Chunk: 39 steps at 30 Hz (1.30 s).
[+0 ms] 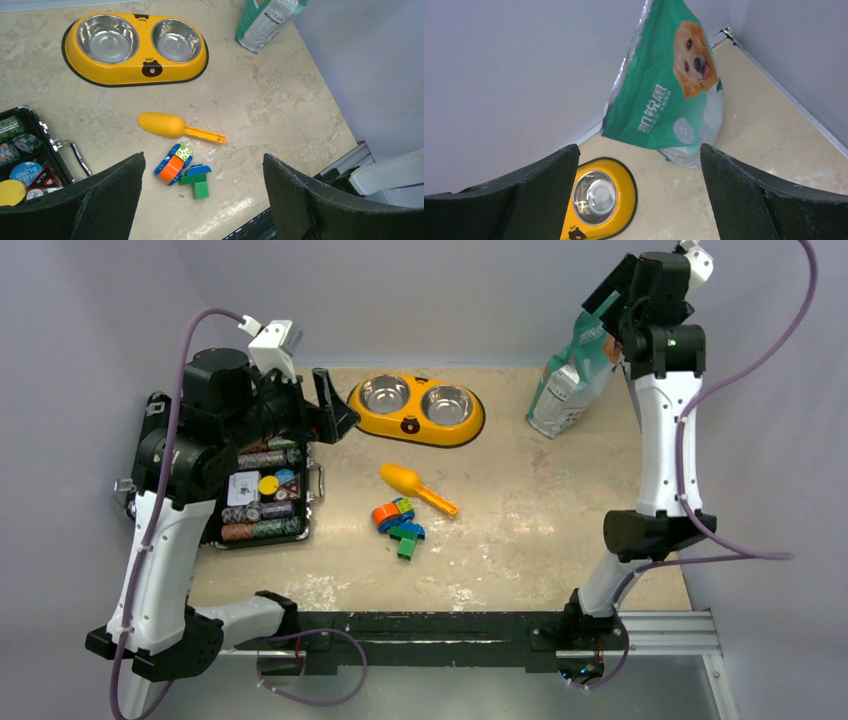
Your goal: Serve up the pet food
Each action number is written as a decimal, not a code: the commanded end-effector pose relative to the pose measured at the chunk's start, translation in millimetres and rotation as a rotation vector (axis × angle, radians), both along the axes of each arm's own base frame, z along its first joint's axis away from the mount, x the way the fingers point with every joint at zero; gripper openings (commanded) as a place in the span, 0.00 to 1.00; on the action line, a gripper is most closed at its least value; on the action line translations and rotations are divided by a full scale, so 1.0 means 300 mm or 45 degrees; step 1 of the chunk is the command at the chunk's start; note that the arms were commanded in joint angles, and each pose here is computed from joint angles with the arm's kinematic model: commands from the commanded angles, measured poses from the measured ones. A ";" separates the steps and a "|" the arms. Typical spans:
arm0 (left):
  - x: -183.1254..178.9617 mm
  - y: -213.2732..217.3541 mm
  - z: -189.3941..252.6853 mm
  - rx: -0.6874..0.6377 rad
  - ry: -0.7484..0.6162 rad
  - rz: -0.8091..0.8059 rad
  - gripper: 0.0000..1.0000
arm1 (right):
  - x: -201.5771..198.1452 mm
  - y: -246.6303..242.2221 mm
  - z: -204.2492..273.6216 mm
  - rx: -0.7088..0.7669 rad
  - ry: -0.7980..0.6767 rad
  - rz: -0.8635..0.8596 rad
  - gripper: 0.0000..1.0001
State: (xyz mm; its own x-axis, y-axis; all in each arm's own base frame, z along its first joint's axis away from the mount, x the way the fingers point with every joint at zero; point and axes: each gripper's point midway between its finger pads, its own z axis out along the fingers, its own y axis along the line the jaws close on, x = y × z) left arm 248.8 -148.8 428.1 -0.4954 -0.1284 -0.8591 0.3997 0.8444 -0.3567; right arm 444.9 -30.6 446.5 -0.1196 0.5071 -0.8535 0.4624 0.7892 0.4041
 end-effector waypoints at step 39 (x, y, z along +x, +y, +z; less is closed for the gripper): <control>-0.007 -0.300 -0.066 -0.553 0.461 -0.317 0.74 | -0.548 0.557 -0.436 0.082 0.303 0.839 0.00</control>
